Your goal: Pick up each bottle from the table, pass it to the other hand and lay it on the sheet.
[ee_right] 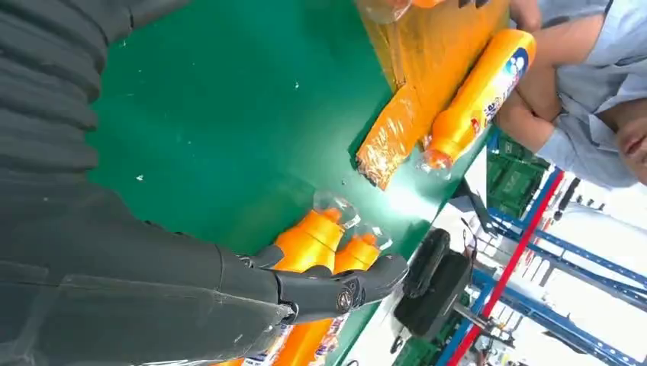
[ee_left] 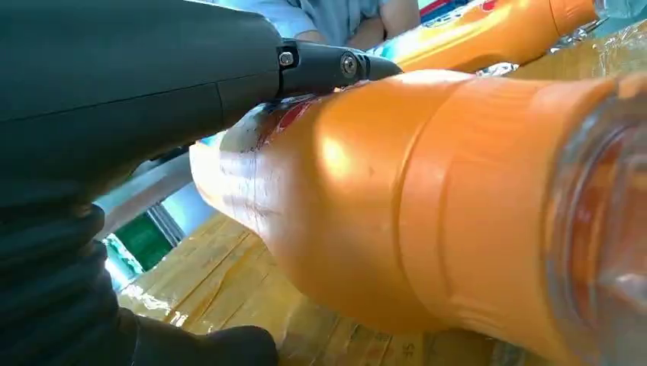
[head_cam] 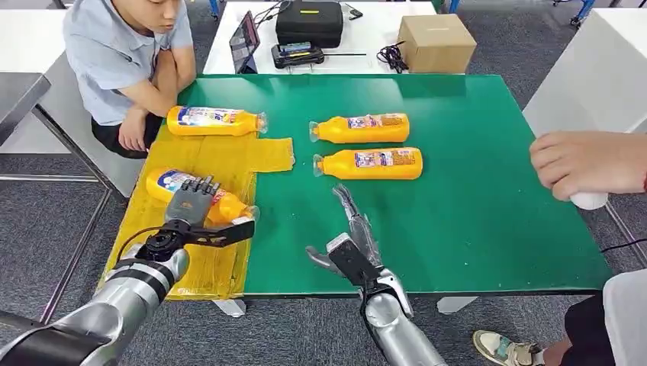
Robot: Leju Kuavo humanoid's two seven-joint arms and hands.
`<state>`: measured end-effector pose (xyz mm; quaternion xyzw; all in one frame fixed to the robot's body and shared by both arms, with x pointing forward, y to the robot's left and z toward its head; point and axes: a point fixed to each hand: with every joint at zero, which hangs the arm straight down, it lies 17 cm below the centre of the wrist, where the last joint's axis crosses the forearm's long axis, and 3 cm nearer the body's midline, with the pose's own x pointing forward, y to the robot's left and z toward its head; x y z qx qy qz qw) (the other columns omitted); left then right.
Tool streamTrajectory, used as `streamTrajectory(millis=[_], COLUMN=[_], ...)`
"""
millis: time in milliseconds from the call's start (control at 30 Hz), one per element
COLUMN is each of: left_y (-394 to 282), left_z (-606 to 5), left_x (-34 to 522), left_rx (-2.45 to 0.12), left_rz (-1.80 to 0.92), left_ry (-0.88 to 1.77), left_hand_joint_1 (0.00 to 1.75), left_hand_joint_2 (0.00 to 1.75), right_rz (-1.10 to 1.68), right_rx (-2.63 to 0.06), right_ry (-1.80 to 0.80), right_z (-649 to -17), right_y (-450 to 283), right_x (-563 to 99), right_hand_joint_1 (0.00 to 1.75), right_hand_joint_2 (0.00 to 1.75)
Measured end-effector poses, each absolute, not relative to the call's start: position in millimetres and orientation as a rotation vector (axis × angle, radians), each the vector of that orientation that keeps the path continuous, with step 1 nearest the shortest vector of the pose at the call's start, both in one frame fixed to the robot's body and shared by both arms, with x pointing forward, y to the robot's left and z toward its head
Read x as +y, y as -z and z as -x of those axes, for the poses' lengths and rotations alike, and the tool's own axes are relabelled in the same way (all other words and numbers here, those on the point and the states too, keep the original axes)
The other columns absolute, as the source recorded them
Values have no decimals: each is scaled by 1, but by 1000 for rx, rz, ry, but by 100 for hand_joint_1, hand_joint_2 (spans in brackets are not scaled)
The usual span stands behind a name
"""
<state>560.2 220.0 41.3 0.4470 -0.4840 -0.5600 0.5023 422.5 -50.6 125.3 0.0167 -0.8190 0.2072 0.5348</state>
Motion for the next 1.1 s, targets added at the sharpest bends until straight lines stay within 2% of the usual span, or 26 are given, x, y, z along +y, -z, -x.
streamTrajectory(millis=[867, 1100], left_y=[-39, -46], left_z=[-559, -555], left_x=[207, 186], left_rx=[-1182, -1273], left_rz=[-1014, -1021], left_ry=[1338, 1335], left_hand_joint_1=[0, 0], left_hand_joint_2=[175, 175], right_rz=[-24, -7], right_rx=[-1945, -1949], right_ry=[-486, -492], right_z=[-426, -426], right_y=[-123, -122], right_x=[-55, -56], right_hand_joint_1=[0, 0], right_hand_joint_2=[175, 175])
